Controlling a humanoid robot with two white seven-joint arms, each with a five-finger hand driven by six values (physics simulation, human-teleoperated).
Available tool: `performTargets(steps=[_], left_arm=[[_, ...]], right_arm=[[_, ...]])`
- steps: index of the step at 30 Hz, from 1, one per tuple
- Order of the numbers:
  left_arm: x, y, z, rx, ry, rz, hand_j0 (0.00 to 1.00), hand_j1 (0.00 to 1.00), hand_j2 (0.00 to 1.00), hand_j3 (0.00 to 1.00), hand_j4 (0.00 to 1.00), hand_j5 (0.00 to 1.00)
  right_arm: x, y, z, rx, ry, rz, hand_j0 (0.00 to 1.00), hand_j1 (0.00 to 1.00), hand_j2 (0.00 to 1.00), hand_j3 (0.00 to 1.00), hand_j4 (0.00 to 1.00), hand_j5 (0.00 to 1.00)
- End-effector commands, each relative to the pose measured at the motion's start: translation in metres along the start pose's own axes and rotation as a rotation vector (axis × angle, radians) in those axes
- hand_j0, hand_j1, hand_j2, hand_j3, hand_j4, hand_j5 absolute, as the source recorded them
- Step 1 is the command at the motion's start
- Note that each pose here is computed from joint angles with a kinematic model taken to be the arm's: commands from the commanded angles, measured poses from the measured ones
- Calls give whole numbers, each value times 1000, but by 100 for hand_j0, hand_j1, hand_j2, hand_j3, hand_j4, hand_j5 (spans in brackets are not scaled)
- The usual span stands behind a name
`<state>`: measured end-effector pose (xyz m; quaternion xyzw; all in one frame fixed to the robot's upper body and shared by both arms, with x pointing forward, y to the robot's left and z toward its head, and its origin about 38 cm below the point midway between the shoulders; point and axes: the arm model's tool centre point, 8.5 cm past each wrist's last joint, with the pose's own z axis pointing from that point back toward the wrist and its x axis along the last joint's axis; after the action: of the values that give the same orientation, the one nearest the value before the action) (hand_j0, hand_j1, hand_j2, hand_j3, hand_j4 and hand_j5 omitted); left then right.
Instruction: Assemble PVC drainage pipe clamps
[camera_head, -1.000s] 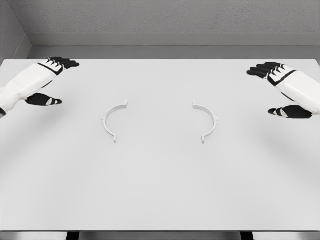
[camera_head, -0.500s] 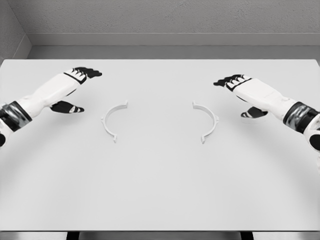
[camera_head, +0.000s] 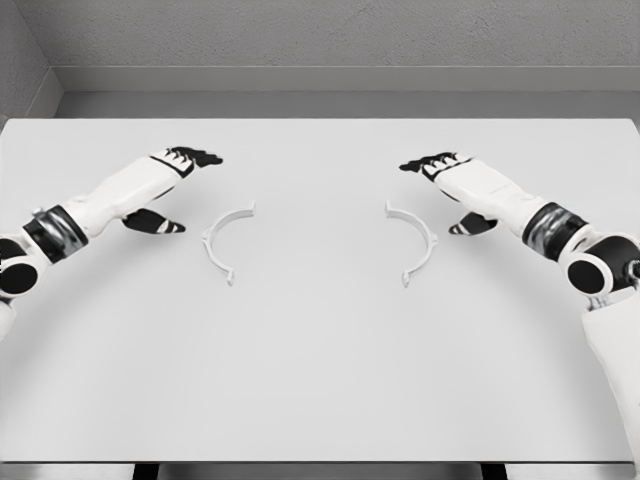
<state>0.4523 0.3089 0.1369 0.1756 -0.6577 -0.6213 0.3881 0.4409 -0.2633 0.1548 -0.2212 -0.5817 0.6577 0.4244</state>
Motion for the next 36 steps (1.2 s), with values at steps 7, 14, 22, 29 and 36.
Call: performTargets(steps=[7,14,22,29,36], left_arm=[[-6,-11,2,-34,22,-1,100,100,100,100,100,100],[-4,-13,-7,-23,19,17,100,100,100,100,100,100],[-8,-15,-10,-26,31,28,100,100,100,100,100,100],[-1,-17,-20,-14,11,39,100,100,100,100,100,100],[3,-18,-24,-9,3,45,100,100,100,100,100,100]], right_arm=[[-1,11,-5,27,0,-25,100,100,100,100,100,100],[-9,19,-6,49,20,-40,100,100,100,100,100,100],[-6,16,-9,46,11,-33,100,100,100,100,100,100],[-3,16,-11,48,4,-30,100,100,100,100,100,100],[5,16,-17,41,-14,-38,100,100,100,100,100,100]])
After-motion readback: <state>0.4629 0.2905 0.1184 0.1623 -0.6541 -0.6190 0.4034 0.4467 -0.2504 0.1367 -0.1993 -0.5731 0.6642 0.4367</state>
